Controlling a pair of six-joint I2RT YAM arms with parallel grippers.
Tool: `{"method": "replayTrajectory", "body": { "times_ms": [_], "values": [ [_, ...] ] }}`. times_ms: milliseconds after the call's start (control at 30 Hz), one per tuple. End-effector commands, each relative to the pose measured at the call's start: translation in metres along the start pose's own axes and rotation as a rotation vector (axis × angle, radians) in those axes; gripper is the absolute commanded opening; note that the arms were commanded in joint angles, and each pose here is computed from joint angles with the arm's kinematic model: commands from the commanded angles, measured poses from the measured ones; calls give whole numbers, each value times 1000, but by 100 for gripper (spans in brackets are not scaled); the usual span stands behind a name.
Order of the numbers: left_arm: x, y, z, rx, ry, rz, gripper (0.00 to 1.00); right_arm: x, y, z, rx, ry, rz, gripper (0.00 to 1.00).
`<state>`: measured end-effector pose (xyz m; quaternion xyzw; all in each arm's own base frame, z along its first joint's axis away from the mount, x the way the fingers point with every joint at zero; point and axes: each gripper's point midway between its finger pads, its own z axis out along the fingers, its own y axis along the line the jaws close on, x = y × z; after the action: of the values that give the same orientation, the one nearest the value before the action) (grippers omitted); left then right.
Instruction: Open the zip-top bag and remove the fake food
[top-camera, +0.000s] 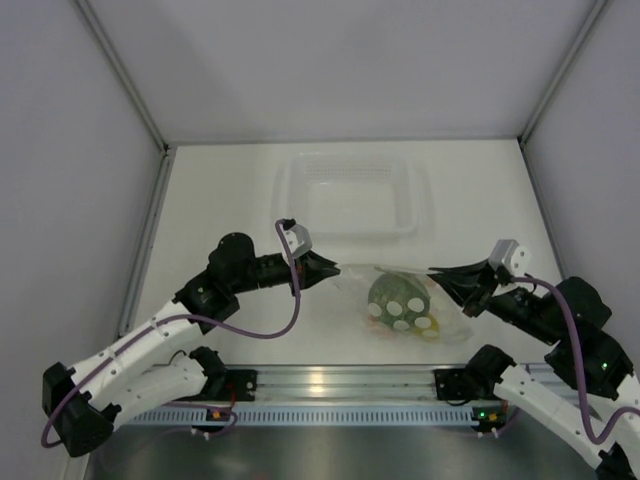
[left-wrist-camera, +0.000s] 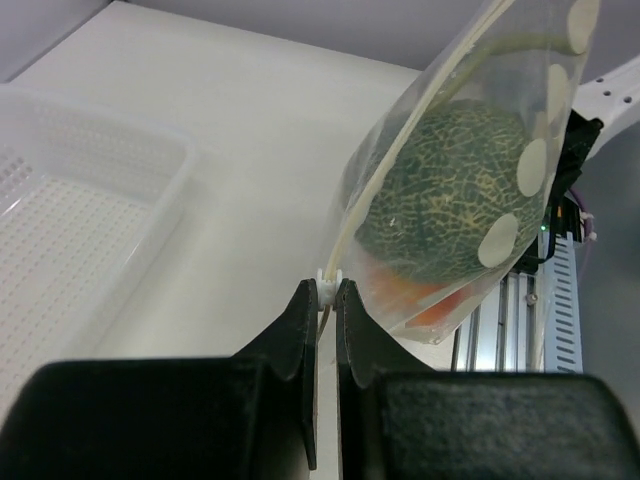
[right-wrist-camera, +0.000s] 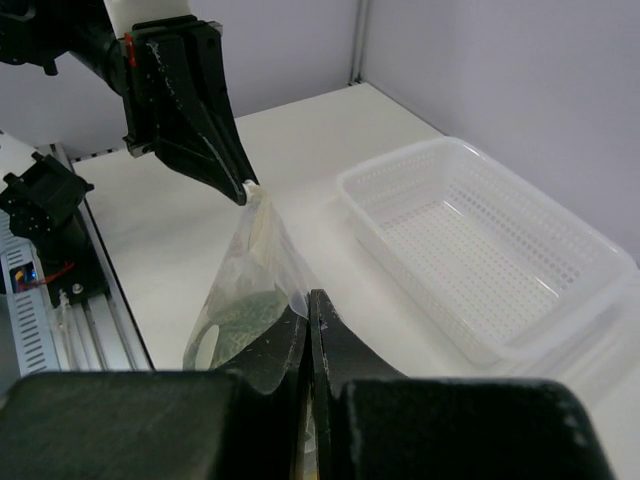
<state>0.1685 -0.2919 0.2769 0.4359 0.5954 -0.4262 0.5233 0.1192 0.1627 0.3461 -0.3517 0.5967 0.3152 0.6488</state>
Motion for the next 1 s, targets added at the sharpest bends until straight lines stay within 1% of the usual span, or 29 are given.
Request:
{"method": "replayTrajectory", "body": {
  "times_ms": [0, 100, 233, 467, 500, 533, 567, 600, 633, 700, 733, 800, 833, 867, 967],
  "values": [
    [11, 27, -8, -171, -8, -79, 0, -37, -7, -23, 59, -105, -36, 0],
    [23, 27, -9, -182, 9, -120, 0, -44, -6, -32, 68, -129, -43, 0],
    [30, 25, -12, -188, 1, -148, 0, -47, -9, -39, 90, -122, -47, 0],
    [36, 23, -17, -203, -6, -179, 0, -40, -8, -35, 80, -104, -36, 0],
    [36, 22, -16, -194, -6, -183, 7, -39, -6, -33, 69, -100, -36, 0],
    [33, 12, -13, -136, -3, -189, 25, -34, -1, -29, 37, -87, -30, 0],
    [31, 7, -12, -100, -1, -189, 39, -32, 1, -24, 20, -79, -27, 0],
    [29, 1, -9, -61, 5, -191, 49, -27, 2, -20, 9, -65, -19, 0],
    [19, -7, -8, -7, -8, -182, 55, -25, 5, -17, -13, -58, -19, 0],
    [7, -12, -7, 28, -25, -167, 68, -22, 8, -13, -31, -57, -22, 0],
    [-9, -15, -8, 42, -55, -141, 69, -21, 9, -11, -43, -57, -24, 0],
    [-27, -13, -9, 35, -99, -108, 69, -17, 12, -8, -66, -44, -28, 0],
    [-36, -11, -10, 21, -125, -90, 66, -15, 15, -7, -86, -38, -31, 0],
    [-47, -7, -10, -1, -149, -77, 66, -13, 17, -5, -99, -32, -32, 0],
    [-62, -2, -4, -1, -174, -42, 66, -7, 23, -1, -136, -10, -30, 0]
  ]
}}
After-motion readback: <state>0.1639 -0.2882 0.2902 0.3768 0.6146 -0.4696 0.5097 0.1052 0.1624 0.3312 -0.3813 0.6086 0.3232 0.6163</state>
